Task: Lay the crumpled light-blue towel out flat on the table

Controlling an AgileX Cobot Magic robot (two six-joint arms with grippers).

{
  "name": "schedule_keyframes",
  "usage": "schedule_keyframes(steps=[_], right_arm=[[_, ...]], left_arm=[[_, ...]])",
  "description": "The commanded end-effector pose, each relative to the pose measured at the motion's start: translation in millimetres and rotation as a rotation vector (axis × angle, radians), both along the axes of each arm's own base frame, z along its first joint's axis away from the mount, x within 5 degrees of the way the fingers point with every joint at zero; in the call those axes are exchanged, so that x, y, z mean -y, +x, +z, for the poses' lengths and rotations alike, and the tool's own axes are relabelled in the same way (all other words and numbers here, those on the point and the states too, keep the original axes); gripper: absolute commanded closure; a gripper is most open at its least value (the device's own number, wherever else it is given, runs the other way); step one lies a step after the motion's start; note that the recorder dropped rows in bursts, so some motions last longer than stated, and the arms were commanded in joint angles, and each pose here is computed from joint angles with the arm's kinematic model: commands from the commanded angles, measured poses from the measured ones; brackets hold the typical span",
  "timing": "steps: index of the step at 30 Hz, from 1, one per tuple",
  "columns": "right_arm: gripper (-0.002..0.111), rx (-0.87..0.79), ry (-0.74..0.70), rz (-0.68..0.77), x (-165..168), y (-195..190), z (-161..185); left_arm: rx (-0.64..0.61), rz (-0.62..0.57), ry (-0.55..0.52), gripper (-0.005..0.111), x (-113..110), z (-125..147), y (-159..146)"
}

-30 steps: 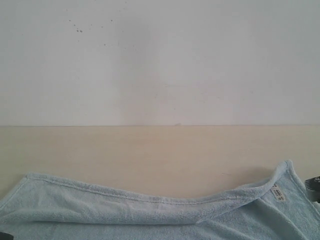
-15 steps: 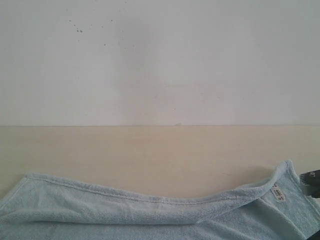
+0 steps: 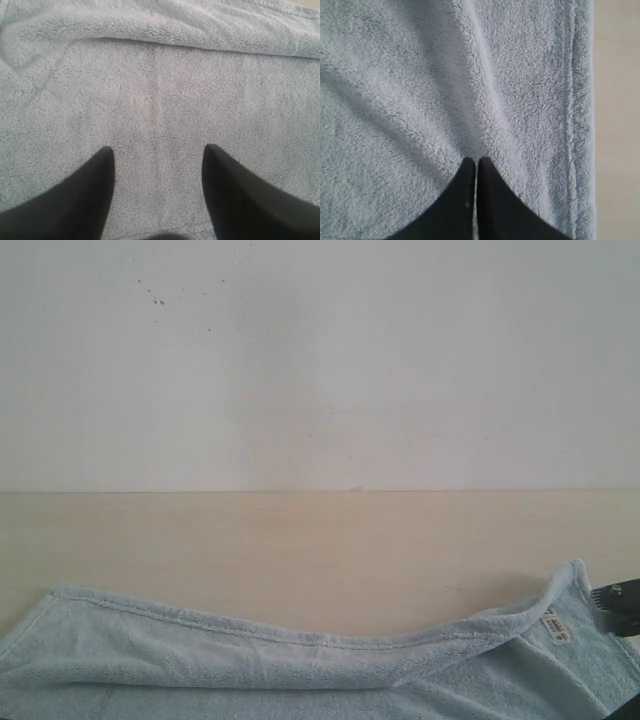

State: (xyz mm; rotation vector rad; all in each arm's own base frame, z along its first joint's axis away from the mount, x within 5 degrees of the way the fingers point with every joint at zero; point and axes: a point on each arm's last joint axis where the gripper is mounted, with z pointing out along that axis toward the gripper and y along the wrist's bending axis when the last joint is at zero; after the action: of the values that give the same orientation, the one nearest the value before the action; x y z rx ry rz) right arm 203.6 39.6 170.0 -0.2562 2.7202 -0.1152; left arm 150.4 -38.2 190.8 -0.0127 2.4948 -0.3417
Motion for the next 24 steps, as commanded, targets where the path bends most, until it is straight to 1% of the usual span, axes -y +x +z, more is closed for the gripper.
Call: schedule_keyframes(steps=[1,4,14,24], right_arm=[[0.107,-0.029,-0.014,0.019,1,2,-4],[0.107,-0.043,-0.028,0.061,0,1,-10],[0.107,-0.118,-0.017,0.051,-3,3,-28],[0.107,-0.152,-0.023,0.271,-37,-3,-40]], left_arm=[[-0.005,-0.004,-0.007,0.055,1,-1,-1],[-0.004,-0.001,-0.010,0.055,1,-1,-1],[-0.008,-0.001,-0.012,0.055,2,-1,-1],[-0.015,-0.001,-0.016,0.055,2,-1,-2]])
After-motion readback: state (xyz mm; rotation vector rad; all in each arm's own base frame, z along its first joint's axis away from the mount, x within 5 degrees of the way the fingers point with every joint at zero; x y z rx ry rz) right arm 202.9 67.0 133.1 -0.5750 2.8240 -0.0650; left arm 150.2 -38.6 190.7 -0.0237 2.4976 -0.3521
